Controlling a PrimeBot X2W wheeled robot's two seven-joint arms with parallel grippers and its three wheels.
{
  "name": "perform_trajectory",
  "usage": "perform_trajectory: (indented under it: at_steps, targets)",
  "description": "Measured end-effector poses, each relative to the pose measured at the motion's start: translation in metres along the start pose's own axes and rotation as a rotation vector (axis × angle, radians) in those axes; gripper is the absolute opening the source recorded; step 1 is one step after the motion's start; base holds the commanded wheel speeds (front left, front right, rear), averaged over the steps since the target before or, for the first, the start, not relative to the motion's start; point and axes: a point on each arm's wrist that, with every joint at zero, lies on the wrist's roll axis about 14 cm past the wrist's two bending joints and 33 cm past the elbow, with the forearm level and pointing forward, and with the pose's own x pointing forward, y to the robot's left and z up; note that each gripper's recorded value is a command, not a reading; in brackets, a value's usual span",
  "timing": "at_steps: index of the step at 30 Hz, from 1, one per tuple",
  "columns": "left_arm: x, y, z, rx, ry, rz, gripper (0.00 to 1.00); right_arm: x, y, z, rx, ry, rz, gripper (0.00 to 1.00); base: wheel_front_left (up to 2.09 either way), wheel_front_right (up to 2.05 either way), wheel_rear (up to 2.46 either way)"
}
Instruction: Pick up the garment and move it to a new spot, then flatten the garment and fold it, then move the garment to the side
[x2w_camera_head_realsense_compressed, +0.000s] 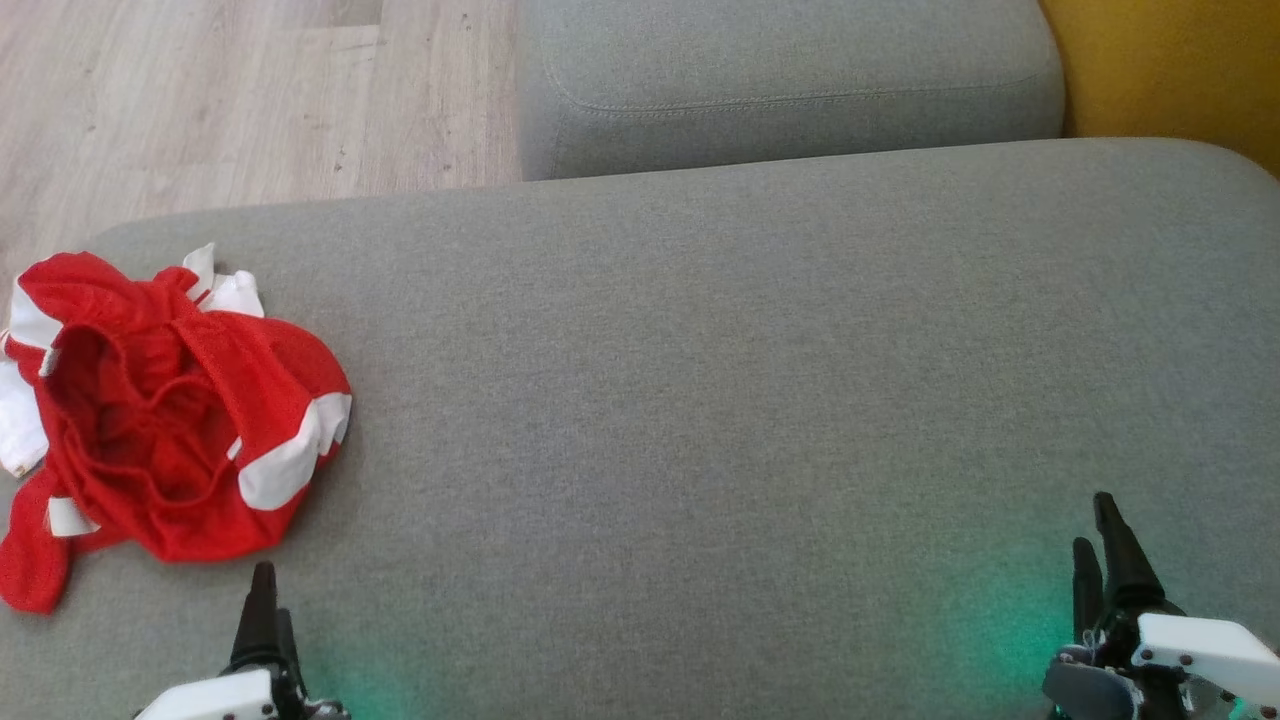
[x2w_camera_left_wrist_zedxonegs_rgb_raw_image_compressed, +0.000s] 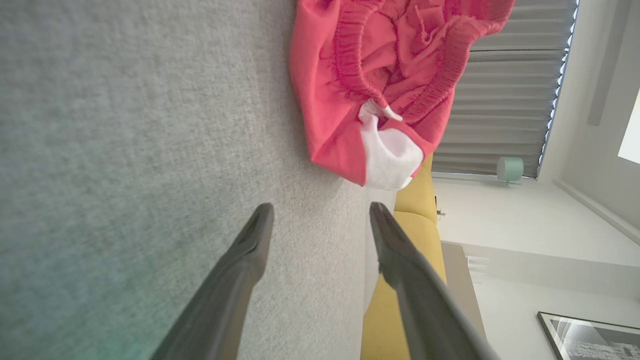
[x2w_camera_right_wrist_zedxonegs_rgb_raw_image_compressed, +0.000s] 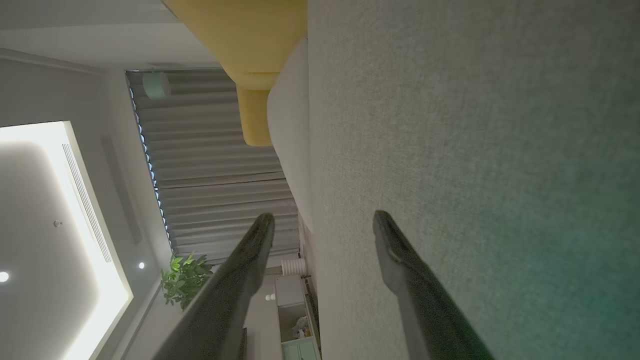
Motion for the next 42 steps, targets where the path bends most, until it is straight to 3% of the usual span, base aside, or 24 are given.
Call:
perform_trajectory:
  at_steps: [42]
  targets:
    - [0.002,-0.028,-0.019,0.584,-0.008,-0.052,1.0,0.006,0.028,-0.034,-0.612,0.05,0.1,1.0,0.0,0.0,0.0]
